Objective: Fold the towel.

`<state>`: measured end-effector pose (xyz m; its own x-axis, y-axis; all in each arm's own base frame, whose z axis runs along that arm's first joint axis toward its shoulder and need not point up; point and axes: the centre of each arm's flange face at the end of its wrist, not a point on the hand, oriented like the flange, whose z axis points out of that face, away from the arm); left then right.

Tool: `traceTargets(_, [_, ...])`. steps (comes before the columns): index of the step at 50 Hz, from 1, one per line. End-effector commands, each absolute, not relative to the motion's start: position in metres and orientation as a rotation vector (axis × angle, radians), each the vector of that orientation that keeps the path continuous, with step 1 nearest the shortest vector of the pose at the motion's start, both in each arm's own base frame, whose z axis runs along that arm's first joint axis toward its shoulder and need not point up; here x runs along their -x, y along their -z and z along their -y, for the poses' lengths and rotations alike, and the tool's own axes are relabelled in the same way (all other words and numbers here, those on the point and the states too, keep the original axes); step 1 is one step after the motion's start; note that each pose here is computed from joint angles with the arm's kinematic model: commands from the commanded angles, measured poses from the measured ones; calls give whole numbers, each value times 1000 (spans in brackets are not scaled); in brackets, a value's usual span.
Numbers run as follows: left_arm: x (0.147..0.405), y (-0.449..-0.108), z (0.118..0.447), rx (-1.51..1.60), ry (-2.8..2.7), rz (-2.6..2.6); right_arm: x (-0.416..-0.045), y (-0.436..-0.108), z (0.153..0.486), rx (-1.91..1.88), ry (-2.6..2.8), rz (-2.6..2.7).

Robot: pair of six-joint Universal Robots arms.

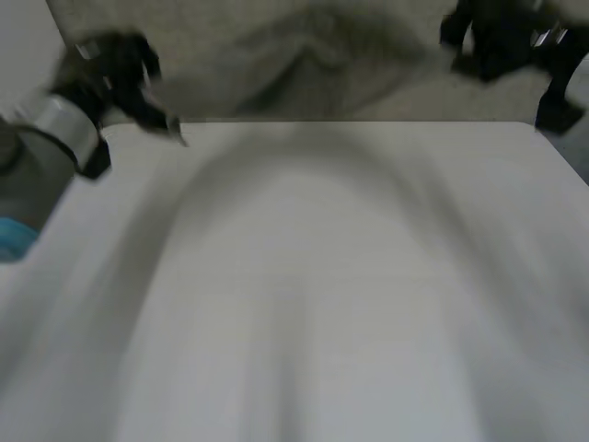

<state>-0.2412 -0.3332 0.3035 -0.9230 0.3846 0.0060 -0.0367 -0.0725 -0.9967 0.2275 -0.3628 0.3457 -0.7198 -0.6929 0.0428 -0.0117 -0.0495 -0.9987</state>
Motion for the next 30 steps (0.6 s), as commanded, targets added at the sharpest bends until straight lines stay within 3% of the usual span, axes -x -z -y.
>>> traceTargets(1, [250,-198,312,828,-1876,2250,-229,-230,353,955,1456,-2141])
traceTargets(4, [249,-182,307,897,-1828,2295,-227,-209,350,997,1382,-2217])
traceTargets(6, [246,-159,296,979,-1746,2353,-222,-176,344,1049,1258,-2339])
traceTargets(11, [241,-149,284,990,-1696,2386,-215,-158,337,1083,1190,-2407])
traceTargets(16, [236,-147,276,988,-1681,2399,-209,-164,336,1069,1202,-2413])
traceTargets(30, [220,-184,259,931,-1861,2328,-187,-199,330,1021,1307,-2376])
